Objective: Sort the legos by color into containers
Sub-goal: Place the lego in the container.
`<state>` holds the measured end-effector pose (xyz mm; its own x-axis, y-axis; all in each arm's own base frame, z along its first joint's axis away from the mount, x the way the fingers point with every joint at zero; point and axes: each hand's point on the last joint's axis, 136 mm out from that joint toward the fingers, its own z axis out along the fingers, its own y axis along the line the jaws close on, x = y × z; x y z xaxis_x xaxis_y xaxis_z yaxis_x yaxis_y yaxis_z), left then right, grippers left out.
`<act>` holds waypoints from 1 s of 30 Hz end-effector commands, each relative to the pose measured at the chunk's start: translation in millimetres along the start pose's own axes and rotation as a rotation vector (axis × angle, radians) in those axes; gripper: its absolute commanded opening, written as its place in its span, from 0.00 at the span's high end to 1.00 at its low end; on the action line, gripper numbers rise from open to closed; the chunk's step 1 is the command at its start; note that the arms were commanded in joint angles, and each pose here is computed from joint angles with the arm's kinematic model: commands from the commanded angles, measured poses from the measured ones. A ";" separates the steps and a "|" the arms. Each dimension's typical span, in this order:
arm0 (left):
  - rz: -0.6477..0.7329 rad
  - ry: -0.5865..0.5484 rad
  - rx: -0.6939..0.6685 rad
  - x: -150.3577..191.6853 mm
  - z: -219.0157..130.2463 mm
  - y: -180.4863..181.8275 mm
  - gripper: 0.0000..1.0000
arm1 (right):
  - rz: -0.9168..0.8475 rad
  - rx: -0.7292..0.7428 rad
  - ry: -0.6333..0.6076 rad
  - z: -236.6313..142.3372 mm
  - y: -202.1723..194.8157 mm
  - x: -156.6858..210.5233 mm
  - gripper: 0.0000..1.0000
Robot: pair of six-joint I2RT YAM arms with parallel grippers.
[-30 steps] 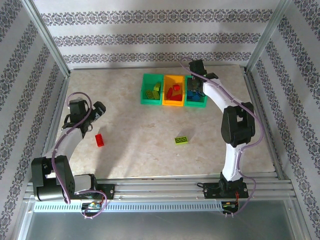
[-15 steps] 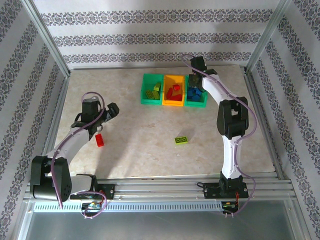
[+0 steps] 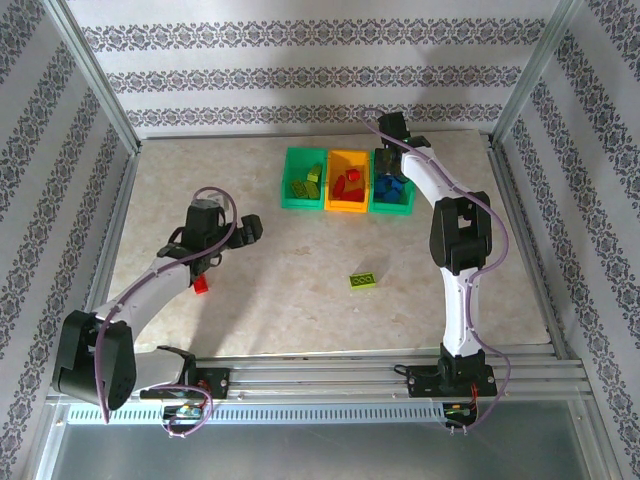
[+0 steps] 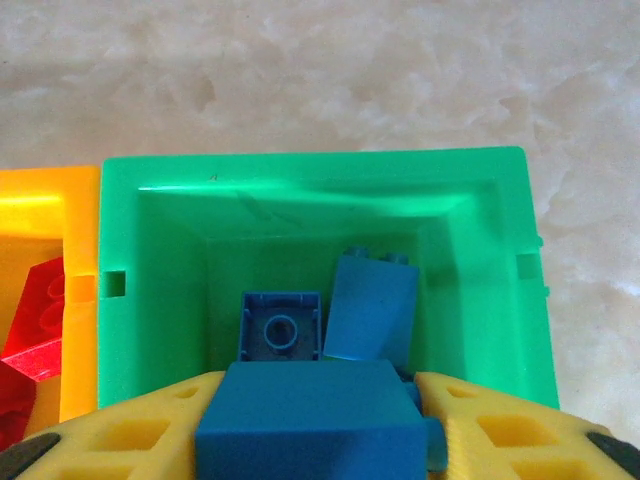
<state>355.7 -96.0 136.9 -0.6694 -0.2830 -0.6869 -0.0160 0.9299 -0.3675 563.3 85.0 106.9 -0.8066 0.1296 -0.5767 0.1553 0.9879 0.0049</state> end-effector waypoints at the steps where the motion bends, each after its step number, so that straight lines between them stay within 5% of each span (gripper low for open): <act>1: 0.116 -0.041 0.052 -7.8 -6.6 -23.4 0.00 | -0.013 0.000 0.000 -2.1 -2.3 -4.6 0.48; 16: 0.425 0.028 0.294 26.9 0.9 -107.6 0.00 | -0.004 -0.018 -0.038 -30.3 -5.1 -12.1 0.37; 22: 0.612 0.114 0.384 61.9 6.5 -143.3 0.00 | 0.031 -0.043 -0.085 -66.0 -12.4 -5.9 0.22; 25: 0.725 0.167 0.423 83.9 10.5 -161.5 0.00 | 0.062 -0.052 -0.103 -83.6 -19.4 3.4 0.02; 30: 0.876 0.232 0.480 118.1 20.1 -185.9 0.01 | 0.120 -0.057 -0.125 -111.8 -33.5 27.3 0.02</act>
<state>304.8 -291.9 118.4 -0.5067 0.4486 -0.7362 0.7352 0.6708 -0.0972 484.4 70.7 173.2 -0.7402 0.1811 -0.6475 0.1717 0.9820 0.0783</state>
